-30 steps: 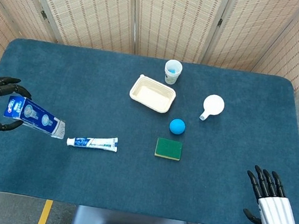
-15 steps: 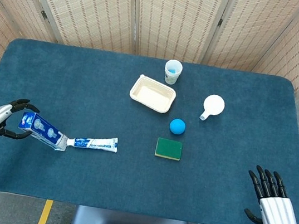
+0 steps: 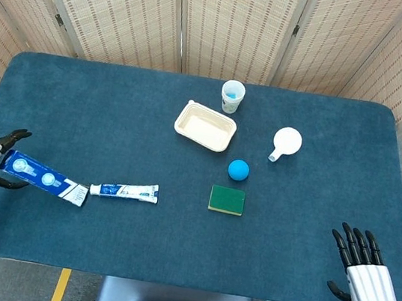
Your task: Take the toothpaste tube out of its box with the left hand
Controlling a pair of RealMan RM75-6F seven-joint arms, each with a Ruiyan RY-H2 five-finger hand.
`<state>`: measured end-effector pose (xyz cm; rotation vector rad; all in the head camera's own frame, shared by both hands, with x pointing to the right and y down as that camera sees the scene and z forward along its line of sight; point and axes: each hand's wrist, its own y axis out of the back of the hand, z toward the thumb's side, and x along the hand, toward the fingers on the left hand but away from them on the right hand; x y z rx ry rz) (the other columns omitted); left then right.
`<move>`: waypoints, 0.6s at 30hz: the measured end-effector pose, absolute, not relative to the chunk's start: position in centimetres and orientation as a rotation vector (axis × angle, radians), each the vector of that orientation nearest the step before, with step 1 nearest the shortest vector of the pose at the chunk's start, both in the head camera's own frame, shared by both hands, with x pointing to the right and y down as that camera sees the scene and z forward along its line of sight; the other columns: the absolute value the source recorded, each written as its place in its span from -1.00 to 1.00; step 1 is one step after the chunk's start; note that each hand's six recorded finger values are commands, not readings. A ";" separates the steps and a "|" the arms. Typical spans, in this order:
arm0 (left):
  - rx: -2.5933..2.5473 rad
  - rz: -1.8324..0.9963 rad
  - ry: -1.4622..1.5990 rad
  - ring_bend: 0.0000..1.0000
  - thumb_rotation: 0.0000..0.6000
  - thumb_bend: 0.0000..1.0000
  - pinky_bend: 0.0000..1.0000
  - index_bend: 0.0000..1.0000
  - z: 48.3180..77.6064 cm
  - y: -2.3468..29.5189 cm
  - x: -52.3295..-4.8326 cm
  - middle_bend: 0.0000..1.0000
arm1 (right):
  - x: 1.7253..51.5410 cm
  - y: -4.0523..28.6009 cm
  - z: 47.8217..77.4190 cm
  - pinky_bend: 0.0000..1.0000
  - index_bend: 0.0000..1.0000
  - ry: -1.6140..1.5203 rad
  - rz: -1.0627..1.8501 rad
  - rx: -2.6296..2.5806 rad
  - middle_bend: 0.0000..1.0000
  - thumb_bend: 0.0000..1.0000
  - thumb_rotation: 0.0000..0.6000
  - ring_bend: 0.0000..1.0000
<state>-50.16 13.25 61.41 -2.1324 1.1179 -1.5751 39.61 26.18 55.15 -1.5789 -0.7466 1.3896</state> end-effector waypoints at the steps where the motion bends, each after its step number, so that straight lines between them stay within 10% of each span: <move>1: -2.106 -1.585 1.119 -1.00 1.00 -0.62 -1.00 -1.00 61.2 13.3 -50.5 -1.00 | 39.6 26.2 55.1 -1.00 -1.00 -0.746 1.389 -1.579 -1.00 -0.74 1.00 -1.00; 18: -1.876 -1.634 0.984 -1.00 1.00 -0.61 -1.00 -1.00 59.6 16.7 -51.4 -1.00 | 39.9 26.1 55.0 -1.00 -1.00 -0.762 1.400 -1.560 -1.00 -0.74 1.00 -1.00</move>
